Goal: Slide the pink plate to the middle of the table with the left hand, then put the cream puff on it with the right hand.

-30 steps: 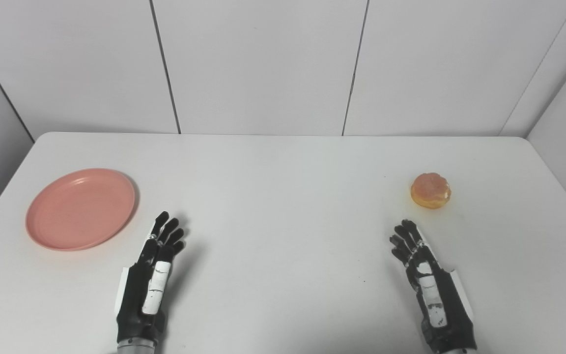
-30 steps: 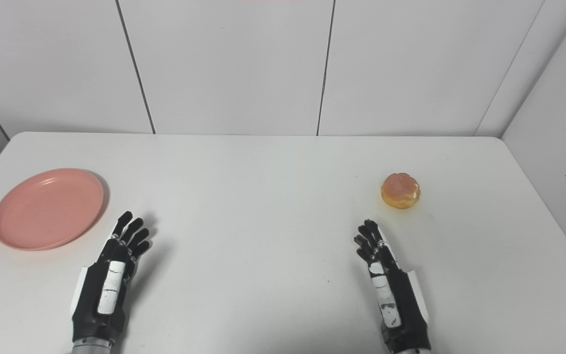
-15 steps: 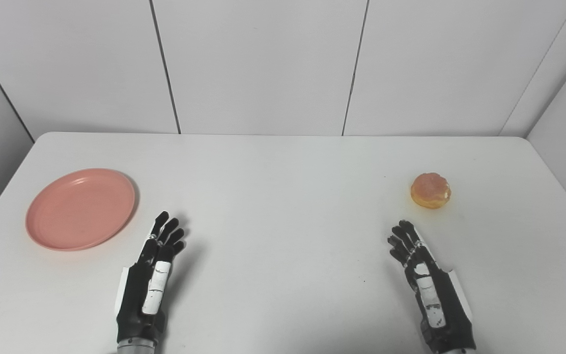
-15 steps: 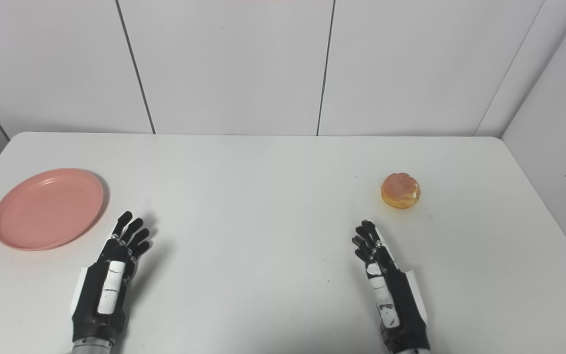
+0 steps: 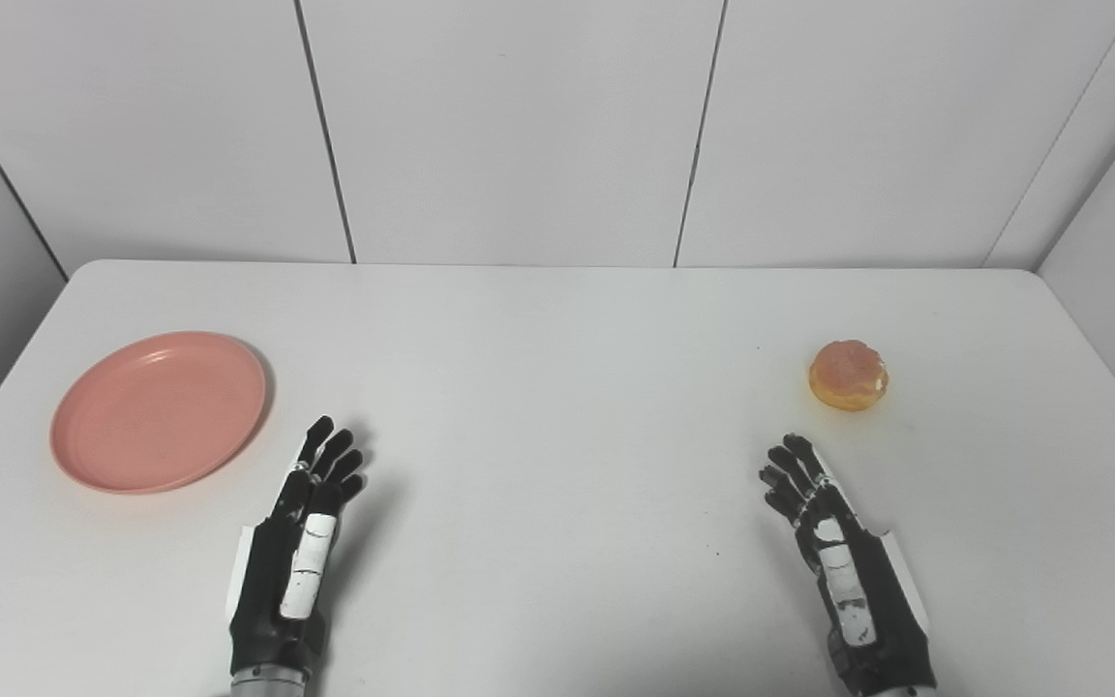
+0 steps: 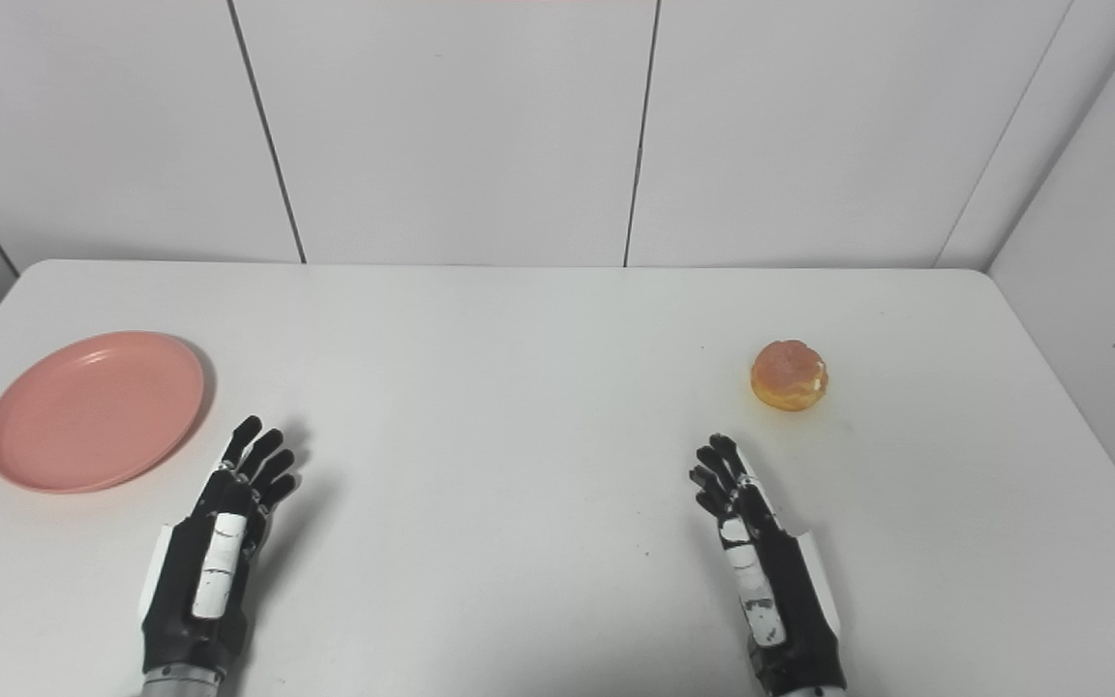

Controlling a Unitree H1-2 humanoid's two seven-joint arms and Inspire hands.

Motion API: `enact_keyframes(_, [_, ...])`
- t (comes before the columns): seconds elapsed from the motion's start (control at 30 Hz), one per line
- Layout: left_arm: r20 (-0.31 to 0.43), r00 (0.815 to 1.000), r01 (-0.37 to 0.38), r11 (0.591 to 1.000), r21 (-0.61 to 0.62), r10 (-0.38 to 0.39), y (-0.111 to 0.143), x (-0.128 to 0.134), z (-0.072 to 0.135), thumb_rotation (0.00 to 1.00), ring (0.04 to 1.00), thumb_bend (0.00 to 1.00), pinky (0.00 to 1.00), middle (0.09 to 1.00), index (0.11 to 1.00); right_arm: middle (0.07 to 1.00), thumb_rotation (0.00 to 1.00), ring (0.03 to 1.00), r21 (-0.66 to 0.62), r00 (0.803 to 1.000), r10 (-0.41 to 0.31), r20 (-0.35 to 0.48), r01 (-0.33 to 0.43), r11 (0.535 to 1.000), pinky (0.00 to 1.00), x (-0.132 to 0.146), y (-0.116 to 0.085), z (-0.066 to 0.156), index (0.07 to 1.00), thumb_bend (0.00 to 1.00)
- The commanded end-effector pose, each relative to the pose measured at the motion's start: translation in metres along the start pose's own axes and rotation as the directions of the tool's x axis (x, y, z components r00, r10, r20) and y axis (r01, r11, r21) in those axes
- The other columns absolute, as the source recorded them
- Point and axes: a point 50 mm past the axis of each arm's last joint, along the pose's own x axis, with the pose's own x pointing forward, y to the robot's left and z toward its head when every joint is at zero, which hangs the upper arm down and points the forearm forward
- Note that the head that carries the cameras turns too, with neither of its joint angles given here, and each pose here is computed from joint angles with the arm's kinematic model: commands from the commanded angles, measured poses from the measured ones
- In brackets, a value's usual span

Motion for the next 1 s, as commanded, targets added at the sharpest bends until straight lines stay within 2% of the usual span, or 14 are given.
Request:
enact_keyframes(0.0, [0.027,1.0,0.012,1.0,-0.006,-0.012,-0.002,0.002,0.003,0.81,0.896,0.77,0.9,0.914,0.899,0.919,0.97,0.903,-0.013,0.999,0.013,0.043,-0.013,1.0,0.92,0.004,-0.002,0.009,0.932,0.91])
enact_keyframes(0.33, [0.027,0.999,0.021,1.0,-0.003,-0.02,-0.009,0.001,-0.008,0.83,0.906,0.78,0.92,0.921,0.905,0.927,0.98,0.908,-0.016,0.999,0.014,0.031,-0.013,1.0,0.93,0.001,-0.009,-0.001,0.94,0.93])
enact_keyframes(0.47, [0.034,0.999,0.03,1.0,0.006,-0.03,-0.018,0.001,-0.018,0.86,0.91,0.71,0.93,0.926,0.912,0.929,0.98,0.911,-0.017,1.0,0.017,0.026,-0.016,1.0,0.93,-0.002,-0.02,-0.01,0.944,0.93])
enact_keyframes(0.6, [0.035,0.999,0.035,0.999,0.026,-0.036,-0.033,0.0,-0.027,0.86,0.904,0.69,0.93,0.928,0.921,0.935,0.99,0.914,-0.021,0.999,0.025,0.022,-0.025,0.999,0.94,-0.005,-0.036,-0.022,0.952,0.93])
enact_keyframes(0.73, [0.046,0.998,0.031,0.998,0.054,-0.033,-0.043,-0.001,-0.034,0.85,0.889,0.6,0.9,0.913,0.913,0.948,0.99,0.925,-0.023,0.999,0.03,0.018,-0.03,0.999,0.95,-0.007,-0.046,-0.031,0.961,0.93])
enact_keyframes(0.97, [0.051,0.998,0.024,0.997,0.075,-0.028,-0.056,-0.002,-0.046,0.85,0.872,0.62,0.85,0.899,0.902,0.966,1.0,0.946,-0.015,0.999,0.038,0.014,-0.038,0.999,0.98,-0.008,-0.06,-0.044,0.976,0.9])
